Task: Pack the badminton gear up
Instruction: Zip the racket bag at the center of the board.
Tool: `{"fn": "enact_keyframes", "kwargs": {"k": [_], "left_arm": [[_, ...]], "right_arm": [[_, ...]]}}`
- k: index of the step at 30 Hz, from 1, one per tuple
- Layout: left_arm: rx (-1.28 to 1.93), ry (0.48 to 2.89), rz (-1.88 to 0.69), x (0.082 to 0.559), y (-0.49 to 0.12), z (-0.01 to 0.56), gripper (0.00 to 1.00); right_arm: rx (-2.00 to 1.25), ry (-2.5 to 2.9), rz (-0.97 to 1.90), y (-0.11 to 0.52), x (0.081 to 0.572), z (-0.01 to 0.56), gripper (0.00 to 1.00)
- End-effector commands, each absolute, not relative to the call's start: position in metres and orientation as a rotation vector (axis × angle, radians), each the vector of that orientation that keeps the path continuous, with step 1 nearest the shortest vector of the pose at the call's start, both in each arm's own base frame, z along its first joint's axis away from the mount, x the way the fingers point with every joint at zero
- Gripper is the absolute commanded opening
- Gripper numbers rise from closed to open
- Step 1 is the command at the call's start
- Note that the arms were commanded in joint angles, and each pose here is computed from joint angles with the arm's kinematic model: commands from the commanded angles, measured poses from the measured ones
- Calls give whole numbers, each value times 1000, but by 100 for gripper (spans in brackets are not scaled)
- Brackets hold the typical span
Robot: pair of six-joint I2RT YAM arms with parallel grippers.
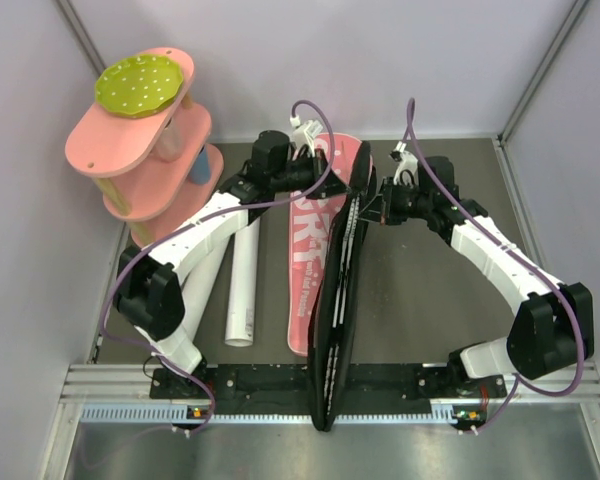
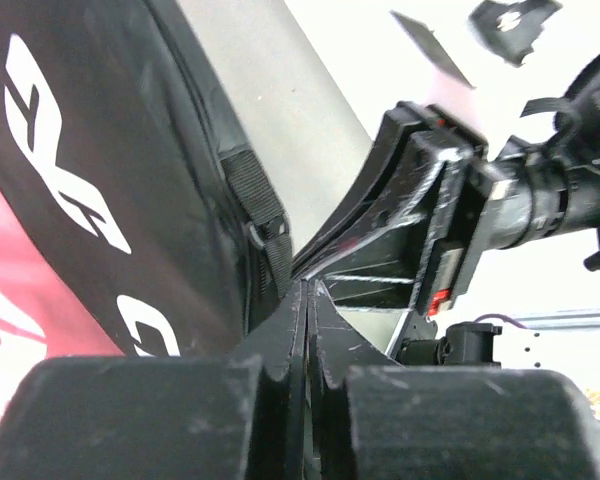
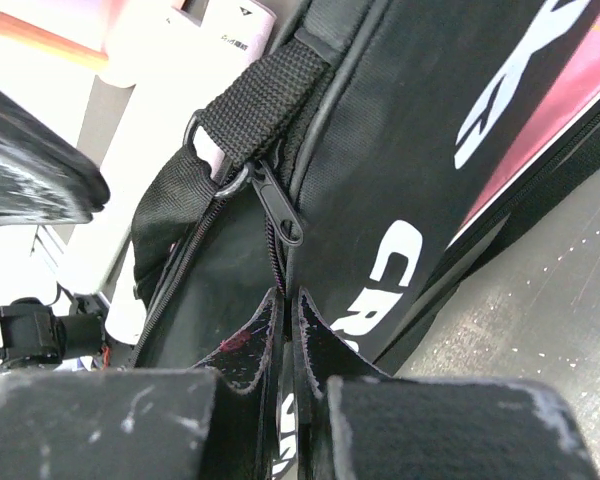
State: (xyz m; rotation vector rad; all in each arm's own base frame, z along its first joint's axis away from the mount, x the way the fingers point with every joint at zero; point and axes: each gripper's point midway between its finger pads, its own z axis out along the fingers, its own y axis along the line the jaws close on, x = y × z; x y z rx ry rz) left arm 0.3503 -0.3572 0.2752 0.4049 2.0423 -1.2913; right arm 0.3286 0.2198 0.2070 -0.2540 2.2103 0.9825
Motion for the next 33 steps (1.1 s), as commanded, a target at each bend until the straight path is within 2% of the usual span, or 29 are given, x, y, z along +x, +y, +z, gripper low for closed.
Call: {"fn": "enact_keyframes", "kwargs": {"k": [1, 6, 7, 8, 9, 10, 12, 14, 18, 28, 33], "left_arm": [[447, 1865, -1344, 355, -362, 328, 0], [371, 1881, -1286, 370, -359, 327, 0], [355, 1890, -1270, 374, -359, 326, 4], [353, 1897, -1273, 375, -360, 324, 11], [362, 1890, -1280, 375, -362, 327, 26], [380, 1886, -1291, 372, -364, 328, 36], [407, 1875, -1288, 369, -366, 329, 52], [430, 1895, -1302, 367, -370, 320, 53], [464, 1947, -1336, 364, -376, 307, 48], [474, 1980, -1353, 364, -380, 289, 49], [466, 1992, -1357, 369, -383, 285, 35]], "right_arm": [[-298, 2069, 1003, 225, 336, 252, 0], [-299, 2068, 1009, 226, 335, 253, 0], [-298, 2068, 1007, 226, 336, 253, 0], [-299, 2072, 1008, 227, 335, 252, 0], [-294, 2071, 1005, 226, 336, 253, 0], [-295, 2073, 1008, 226, 335, 253, 0], [-292, 2071, 1010, 227, 336, 255, 0], [-295, 2068, 1016, 227, 335, 256, 0], [-283, 2069, 1023, 228, 336, 259, 0], [-274, 2070, 1029, 228, 336, 262, 1], [-277, 2066, 1037, 229, 335, 266, 2]]}}
